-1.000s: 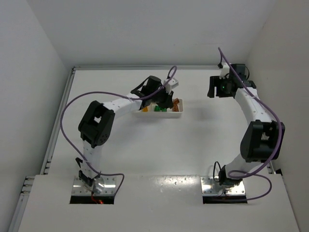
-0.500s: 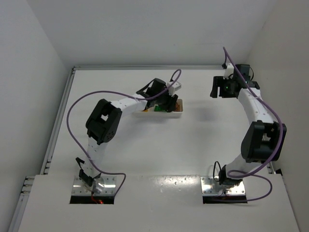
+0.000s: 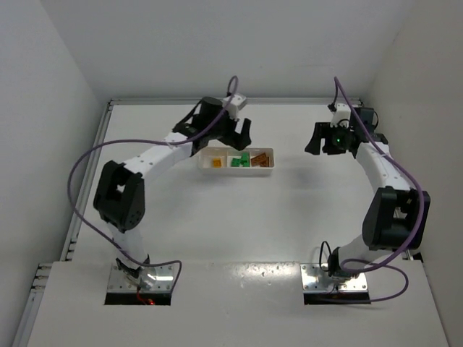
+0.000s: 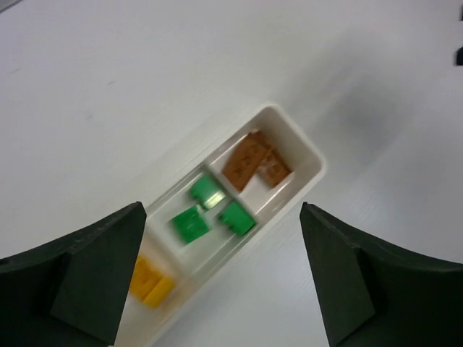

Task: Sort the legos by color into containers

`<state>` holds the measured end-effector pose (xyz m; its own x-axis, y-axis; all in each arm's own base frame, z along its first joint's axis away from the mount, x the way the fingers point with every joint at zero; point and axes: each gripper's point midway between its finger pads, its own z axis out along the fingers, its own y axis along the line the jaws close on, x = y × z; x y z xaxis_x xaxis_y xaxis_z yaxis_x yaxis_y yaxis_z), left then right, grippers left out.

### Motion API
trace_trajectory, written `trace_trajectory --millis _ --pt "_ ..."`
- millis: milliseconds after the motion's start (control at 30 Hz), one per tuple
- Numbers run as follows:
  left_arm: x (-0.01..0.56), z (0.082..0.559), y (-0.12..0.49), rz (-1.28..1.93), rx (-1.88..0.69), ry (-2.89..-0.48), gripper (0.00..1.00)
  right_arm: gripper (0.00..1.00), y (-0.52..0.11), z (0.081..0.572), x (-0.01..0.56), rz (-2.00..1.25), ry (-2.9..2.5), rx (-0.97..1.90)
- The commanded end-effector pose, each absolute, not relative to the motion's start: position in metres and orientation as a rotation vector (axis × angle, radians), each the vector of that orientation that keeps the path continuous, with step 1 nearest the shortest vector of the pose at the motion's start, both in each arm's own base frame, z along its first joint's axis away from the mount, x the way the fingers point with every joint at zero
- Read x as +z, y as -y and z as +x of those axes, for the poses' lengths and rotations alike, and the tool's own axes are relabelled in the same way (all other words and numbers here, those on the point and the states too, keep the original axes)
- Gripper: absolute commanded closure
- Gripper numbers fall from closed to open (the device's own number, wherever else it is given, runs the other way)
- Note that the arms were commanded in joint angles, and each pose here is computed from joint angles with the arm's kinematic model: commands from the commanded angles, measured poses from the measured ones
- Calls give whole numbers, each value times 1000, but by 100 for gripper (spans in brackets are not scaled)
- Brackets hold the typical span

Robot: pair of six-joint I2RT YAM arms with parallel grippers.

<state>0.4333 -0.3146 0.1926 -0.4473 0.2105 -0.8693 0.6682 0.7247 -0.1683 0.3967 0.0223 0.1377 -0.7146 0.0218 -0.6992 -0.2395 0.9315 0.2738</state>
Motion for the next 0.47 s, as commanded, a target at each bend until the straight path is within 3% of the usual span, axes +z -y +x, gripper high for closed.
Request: trace_trajectory --millis 0,233,433 --pt "200 438 227 489 -448 -2075 5 28 -19 414 146 -163 -2219 484" --pt "151 410 71 210 -189 -2242 0 24 4 418 113 -138 -2264 455" --pt "126 383 31 129 -93 -2271 0 23 3 420 109 -154 -2255 459"
